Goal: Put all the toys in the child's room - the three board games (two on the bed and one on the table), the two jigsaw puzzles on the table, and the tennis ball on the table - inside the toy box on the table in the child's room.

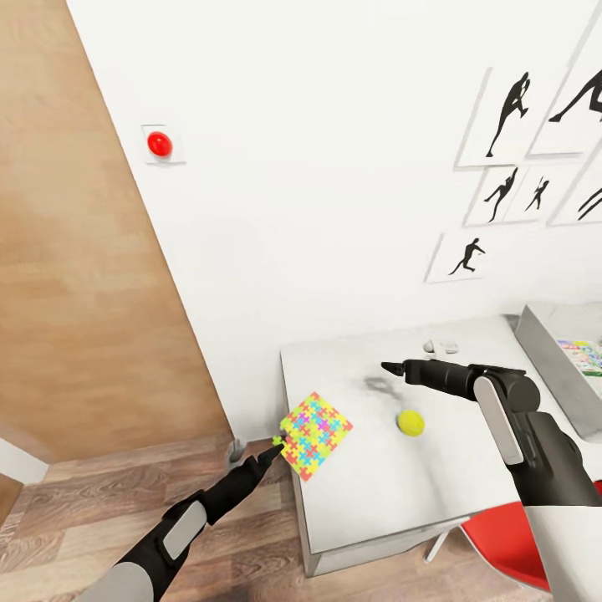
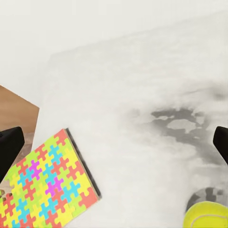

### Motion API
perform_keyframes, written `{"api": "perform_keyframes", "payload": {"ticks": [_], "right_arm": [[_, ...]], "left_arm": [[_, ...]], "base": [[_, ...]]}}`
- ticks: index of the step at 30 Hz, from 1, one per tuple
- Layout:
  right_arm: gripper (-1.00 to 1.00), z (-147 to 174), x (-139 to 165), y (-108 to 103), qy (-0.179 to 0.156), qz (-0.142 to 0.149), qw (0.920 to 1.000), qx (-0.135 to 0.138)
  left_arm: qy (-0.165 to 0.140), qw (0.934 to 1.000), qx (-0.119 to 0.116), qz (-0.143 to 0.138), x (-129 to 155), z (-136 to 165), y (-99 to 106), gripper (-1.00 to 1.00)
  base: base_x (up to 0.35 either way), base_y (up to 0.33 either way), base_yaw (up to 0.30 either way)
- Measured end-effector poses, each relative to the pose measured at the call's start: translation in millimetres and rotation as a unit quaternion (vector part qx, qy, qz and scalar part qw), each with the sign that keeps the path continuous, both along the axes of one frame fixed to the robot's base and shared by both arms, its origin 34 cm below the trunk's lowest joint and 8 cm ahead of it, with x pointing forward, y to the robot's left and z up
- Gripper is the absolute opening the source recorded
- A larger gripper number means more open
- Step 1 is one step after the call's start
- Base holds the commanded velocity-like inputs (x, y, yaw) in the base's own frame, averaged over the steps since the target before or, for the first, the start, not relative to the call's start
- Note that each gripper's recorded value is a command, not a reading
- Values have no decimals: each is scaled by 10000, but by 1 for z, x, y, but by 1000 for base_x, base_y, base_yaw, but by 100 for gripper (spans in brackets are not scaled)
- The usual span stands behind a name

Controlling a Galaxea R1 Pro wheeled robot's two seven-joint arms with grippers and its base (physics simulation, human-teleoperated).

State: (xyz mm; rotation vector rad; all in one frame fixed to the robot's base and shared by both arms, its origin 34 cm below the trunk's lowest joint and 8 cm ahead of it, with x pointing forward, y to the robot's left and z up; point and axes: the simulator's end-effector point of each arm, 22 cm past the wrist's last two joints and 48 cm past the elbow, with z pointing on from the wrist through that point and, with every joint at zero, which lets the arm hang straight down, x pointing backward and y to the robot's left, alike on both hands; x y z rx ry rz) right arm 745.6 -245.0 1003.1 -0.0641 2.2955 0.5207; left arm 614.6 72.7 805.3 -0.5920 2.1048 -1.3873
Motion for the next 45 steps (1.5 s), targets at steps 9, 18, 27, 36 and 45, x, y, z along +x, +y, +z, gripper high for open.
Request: {"api": "perform_keyframes", "payload": {"ticks": [9,18,27,36,45], "right_arm": [[100,0,0,0,0,0,10000,0],[100,0,0,0,0,1,10000,1],[100,0,0,0,0,1,10000,1],[100,0,0,0,0,1,10000,1],[100,0,0,0,0,1,10000,1]], "left_arm": [[-43,10000,-6,-1,2,3,0,100],[-136,9999,-20,-2,7,9,-1,100],[-175,9998,-18,4,10,11,0,100],[-204,9998,-17,9,12,13,0,100],[-245,9997,3,21,15,16,1,100]], "base": [[0,0,-16],[0,0,-5],[0,0,-1],[0,0,0],[0,0,0]]}}
